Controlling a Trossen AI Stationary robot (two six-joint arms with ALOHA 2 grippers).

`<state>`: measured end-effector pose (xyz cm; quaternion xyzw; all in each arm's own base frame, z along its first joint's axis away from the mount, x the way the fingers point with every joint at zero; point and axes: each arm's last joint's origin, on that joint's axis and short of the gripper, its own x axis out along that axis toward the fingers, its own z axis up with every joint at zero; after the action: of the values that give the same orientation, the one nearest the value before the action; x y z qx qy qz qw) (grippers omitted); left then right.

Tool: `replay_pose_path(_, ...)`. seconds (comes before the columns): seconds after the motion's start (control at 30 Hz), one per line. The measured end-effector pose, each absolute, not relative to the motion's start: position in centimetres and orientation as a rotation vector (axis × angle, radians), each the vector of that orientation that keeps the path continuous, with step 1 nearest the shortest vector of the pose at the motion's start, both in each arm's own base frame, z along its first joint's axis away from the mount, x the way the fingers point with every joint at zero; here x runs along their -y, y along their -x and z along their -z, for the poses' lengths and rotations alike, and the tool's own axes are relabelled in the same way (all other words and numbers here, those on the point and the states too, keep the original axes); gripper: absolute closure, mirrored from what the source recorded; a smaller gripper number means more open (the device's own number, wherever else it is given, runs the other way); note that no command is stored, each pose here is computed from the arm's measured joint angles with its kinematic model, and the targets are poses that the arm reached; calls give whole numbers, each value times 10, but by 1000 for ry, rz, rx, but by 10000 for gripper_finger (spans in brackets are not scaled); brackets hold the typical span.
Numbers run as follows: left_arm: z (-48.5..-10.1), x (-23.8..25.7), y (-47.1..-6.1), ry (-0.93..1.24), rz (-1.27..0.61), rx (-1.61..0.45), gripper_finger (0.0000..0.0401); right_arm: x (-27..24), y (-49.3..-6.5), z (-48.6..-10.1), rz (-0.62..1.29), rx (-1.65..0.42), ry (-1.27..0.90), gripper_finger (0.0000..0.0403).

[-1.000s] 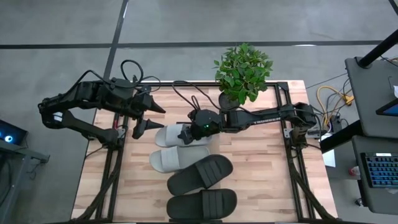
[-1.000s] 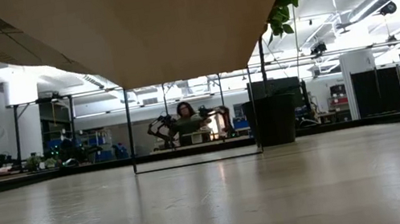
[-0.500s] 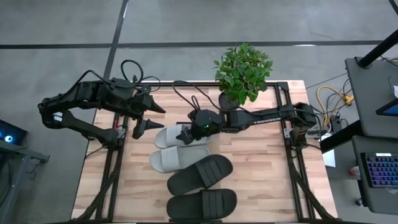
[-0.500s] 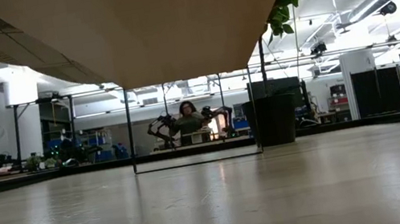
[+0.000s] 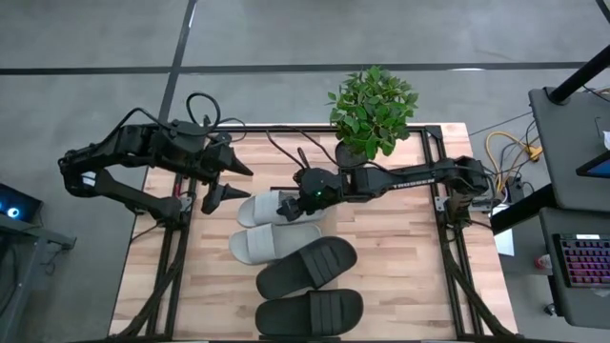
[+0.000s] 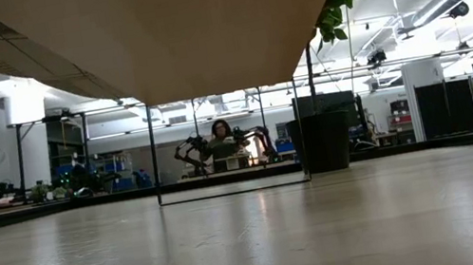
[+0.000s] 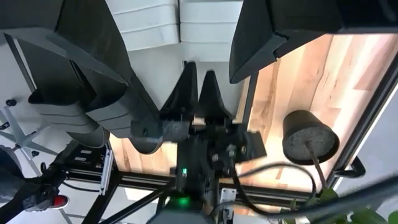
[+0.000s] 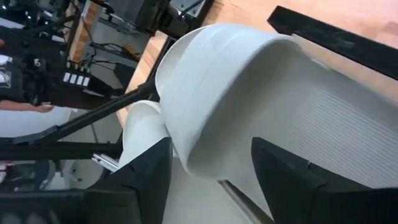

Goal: Pick and place slides into the shelf
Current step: Adjust the slippers on the shelf

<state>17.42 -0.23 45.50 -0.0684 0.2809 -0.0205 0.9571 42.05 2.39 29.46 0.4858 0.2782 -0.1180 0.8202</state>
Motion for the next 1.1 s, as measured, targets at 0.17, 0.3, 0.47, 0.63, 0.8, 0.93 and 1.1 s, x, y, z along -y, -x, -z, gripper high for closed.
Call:
replay_pose_path(0.17, -454, 2, -173, 135, 42, -587, 143, -24, -412, -305, 258, -582, -1026, 187)
replay_pose_path(0.3, -453, 2, -173, 123, 46, -588, 143, -30, -407, -316, 232, -563, -1025, 186)
replay_pose_path(0.47, -453, 2, -173, 117, 47, -588, 143, -43, -396, -327, 210, -570, -1011, 186)
replay_pose_path(0.63, -453, 2, -173, 117, 48, -587, 143, -57, -382, -337, 232, -573, -979, 188)
replay_pose_path(0.8, -453, 2, -173, 116, 45, -588, 143, -75, -369, -346, 241, -572, -980, 188)
replay_pose_path(0.93, -452, 2, -174, 118, 43, -593, 143, -91, -359, -348, 246, -601, -990, 188)
replay_pose_path(1.1, -447, 2, -176, 142, 35, -607, 143, -110, -347, -346, 285, -630, -989, 188)
